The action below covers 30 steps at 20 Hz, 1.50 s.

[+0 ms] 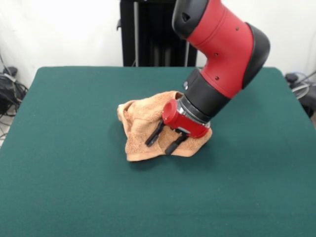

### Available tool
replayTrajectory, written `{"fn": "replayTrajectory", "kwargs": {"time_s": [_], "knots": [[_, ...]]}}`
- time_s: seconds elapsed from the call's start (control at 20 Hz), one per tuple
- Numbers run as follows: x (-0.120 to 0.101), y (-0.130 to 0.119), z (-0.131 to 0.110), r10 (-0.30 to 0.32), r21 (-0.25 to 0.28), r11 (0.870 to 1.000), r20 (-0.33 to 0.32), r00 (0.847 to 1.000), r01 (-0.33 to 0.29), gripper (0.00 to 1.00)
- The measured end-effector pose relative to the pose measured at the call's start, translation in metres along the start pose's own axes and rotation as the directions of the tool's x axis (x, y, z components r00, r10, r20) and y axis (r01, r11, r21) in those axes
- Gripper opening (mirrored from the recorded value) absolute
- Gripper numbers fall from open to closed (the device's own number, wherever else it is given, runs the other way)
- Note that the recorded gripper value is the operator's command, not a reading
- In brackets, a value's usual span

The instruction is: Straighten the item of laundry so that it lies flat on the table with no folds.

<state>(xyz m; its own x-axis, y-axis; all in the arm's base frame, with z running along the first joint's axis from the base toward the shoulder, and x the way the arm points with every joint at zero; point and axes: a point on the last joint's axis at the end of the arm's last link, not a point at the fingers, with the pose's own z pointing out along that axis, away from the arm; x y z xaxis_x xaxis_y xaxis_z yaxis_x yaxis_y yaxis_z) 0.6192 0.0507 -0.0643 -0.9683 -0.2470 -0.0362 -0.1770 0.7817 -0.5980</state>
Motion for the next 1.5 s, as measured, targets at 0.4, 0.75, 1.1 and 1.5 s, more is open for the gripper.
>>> {"fn": "replayTrajectory", "kwargs": {"time_s": [0.4,0.75,1.1,1.5], "knots": [[-0.003,0.001,0.000,0.026,-0.007,1.000,-0.001,1.000,-0.026,1.00],[-0.006,0.005,0.000,0.028,0.009,1.000,0.003,1.000,-0.028,1.00],[-0.006,0.009,-0.016,-0.021,0.074,0.997,-0.050,0.999,0.025,1.00],[-0.017,0.021,-0.037,-0.042,0.150,0.987,-0.138,0.990,0.063,1.00]]}}
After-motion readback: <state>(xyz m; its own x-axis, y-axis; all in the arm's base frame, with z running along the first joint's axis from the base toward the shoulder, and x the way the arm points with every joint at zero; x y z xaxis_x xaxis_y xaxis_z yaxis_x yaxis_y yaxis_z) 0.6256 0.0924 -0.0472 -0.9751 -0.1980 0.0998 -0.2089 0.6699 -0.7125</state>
